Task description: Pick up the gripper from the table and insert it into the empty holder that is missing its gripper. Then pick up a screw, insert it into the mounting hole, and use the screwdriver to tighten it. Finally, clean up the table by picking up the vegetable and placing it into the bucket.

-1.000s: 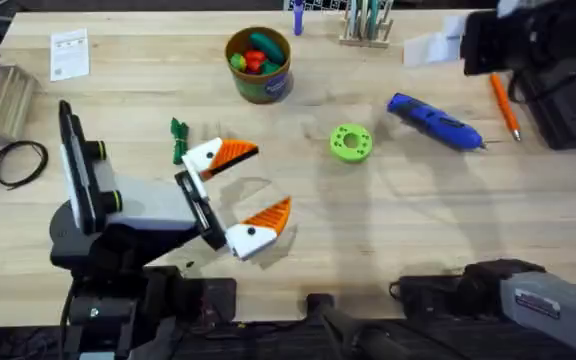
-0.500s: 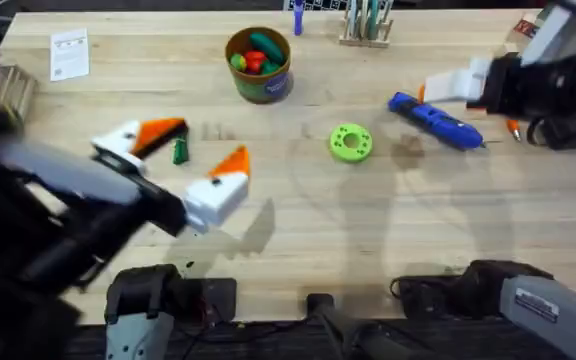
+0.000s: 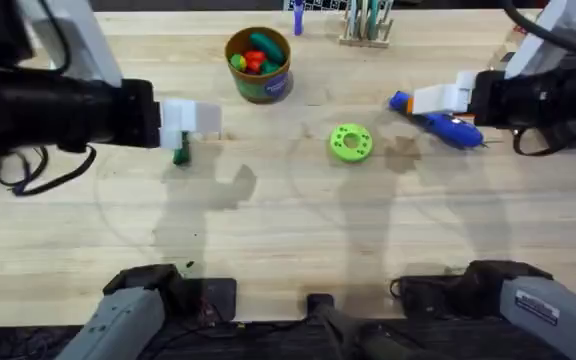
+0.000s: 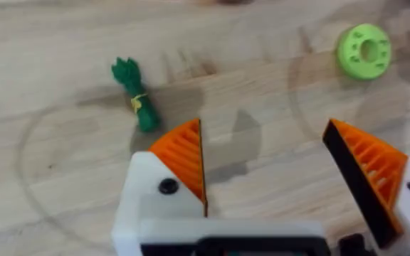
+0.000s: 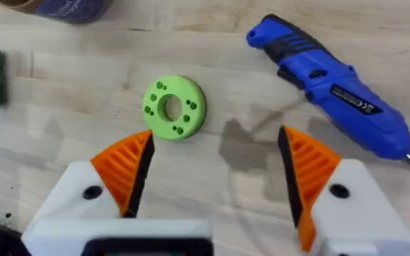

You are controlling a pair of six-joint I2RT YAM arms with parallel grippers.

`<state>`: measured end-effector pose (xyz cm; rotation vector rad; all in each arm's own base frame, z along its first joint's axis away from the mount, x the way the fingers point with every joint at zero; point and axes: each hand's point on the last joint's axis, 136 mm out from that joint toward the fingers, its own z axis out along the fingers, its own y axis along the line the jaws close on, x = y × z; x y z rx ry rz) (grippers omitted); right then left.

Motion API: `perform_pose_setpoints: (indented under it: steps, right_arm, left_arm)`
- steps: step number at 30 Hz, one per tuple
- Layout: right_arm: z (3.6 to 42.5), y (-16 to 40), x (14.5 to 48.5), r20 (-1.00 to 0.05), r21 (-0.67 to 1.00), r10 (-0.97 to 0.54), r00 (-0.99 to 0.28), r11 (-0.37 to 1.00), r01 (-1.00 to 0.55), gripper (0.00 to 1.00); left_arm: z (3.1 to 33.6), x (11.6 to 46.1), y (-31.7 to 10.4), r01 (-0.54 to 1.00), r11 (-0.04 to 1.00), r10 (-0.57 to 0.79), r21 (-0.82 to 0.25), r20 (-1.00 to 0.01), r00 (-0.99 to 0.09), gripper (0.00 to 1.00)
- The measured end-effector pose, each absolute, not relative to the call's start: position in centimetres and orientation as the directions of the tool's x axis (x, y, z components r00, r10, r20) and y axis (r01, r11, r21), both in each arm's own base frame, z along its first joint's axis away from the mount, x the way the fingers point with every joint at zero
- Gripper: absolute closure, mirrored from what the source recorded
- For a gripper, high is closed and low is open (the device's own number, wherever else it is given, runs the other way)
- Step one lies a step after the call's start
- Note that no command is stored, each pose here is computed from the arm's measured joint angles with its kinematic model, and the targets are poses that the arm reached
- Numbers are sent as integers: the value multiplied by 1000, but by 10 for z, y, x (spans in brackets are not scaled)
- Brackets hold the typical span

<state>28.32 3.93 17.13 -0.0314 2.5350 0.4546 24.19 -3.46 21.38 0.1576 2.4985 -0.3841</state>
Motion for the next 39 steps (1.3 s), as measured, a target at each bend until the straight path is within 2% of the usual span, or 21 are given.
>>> perform_pose_setpoints:
  steps: [3, 11, 21, 26, 28, 32, 34, 35, 39]
  right_arm:
    - [173, 39, 285, -541, 312, 72, -838, 942, -121, 10]
    - [174, 39, 288, -552, 309, 69, -831, 942, -128, 10]
    - [174, 39, 288, -553, 309, 68, -831, 942, -128, 10]
    - [174, 39, 288, -553, 309, 68, -830, 942, -128, 10]
    - [174, 39, 288, -553, 309, 68, -830, 942, -128, 10]
    - [174, 39, 288, -553, 309, 68, -830, 942, -128, 10]
    - [174, 39, 288, -553, 309, 68, -830, 942, -128, 10]
    - [174, 39, 288, -553, 309, 68, -830, 942, -128, 10]
    - [174, 39, 288, -553, 309, 68, -830, 942, -128, 10]
  left_arm:
    - [194, 249, -20, 124, 972, 4, -200, -511, -859, 15]
    - [146, 274, 31, -117, 986, -152, -118, -363, -919, 16]
    - [74, 313, 47, -201, 975, -210, -99, -96, -973, 15]
    - [40, 315, 52, -243, 967, -243, -70, 6, -970, 15]
    - [31, 312, 53, -246, 968, -245, -46, 36, -969, 15]
    - [32, 314, 52, -239, 971, -238, -26, 35, -971, 14]
    - [32, 312, 51, -236, 971, -235, -23, 40, -971, 114]
    - [32, 312, 50, -238, 971, -237, -23, 42, -971, 219]
    - [32, 310, 49, -236, 972, -234, -24, 52, -971, 832]
